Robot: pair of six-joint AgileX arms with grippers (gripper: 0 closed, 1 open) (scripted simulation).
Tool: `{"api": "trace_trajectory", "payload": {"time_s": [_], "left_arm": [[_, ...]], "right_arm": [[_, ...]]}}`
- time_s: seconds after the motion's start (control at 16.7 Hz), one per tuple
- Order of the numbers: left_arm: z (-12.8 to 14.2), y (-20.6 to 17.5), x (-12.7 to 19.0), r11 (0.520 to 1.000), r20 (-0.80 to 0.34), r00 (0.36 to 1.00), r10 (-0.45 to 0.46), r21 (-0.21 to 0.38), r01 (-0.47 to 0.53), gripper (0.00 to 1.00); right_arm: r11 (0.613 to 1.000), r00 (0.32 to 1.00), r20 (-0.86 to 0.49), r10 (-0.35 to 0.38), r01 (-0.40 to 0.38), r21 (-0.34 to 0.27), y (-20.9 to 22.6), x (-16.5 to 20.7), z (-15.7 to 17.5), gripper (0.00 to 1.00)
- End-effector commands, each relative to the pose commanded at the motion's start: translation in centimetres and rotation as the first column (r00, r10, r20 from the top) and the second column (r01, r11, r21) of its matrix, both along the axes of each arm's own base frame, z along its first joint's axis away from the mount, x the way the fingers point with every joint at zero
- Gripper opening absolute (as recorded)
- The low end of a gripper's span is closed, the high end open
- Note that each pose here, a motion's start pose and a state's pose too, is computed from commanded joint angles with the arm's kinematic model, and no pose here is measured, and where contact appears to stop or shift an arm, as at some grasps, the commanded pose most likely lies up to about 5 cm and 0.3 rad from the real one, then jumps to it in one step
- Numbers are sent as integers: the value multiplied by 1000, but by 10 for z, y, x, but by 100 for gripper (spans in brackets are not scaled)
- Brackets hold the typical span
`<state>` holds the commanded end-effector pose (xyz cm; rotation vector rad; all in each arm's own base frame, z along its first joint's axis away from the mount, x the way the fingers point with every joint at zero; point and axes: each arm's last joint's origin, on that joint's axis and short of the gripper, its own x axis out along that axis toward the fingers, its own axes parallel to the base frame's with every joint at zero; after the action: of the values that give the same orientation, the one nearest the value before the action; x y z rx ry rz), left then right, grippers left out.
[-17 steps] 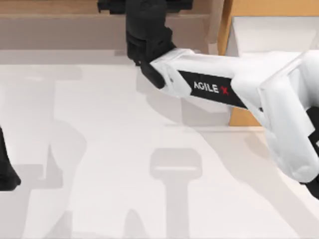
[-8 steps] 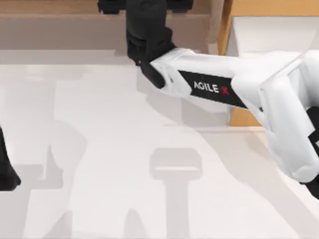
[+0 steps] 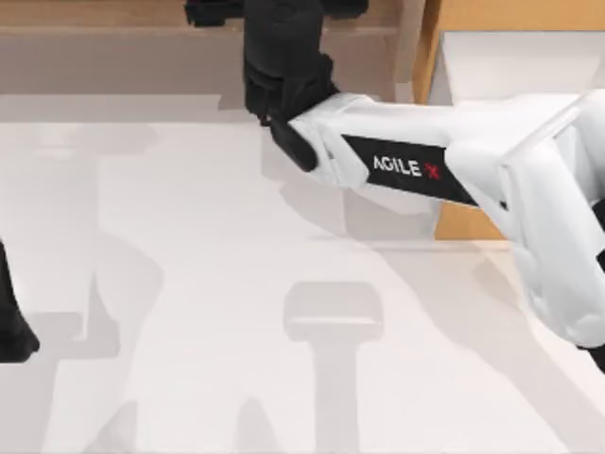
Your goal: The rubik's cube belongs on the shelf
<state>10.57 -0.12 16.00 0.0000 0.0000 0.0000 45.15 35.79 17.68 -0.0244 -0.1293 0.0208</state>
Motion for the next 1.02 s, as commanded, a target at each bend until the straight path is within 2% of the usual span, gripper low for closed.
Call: {"api": "trace_trajectory", "payload": {"time_s": [0.12,0.24,0.42,0.54,0.72,0.9,1.02], "left_arm": [[0,0,0,1000,0,1000,0,0,0,100],[0,0,0,1000,0,1000,0,0,0,100],[0,0,0,1000,0,1000,0,0,0,100],[0,0,0,1000,0,1000,0,0,0,100],[0,0,0,1000,0,1000,0,0,0,100],[0,0,0,1000,0,1000,0,0,0,100],[0,0,0,1000,0,1000,0,0,0,100]], "right_arm": [[999,999,34,32,-31,-44,-3,-13,6,100],[991,995,67,71,-63,-117,-9,-31,8,100],[955,986,98,132,-100,-279,-29,-63,-5,100],[903,981,98,165,-110,-416,-51,-88,-23,100],[769,979,72,191,-104,-631,-95,-127,-53,100],[580,981,32,190,-85,-810,-144,-167,-77,100],[443,986,12,168,-65,-894,-176,-190,-87,100]]}}
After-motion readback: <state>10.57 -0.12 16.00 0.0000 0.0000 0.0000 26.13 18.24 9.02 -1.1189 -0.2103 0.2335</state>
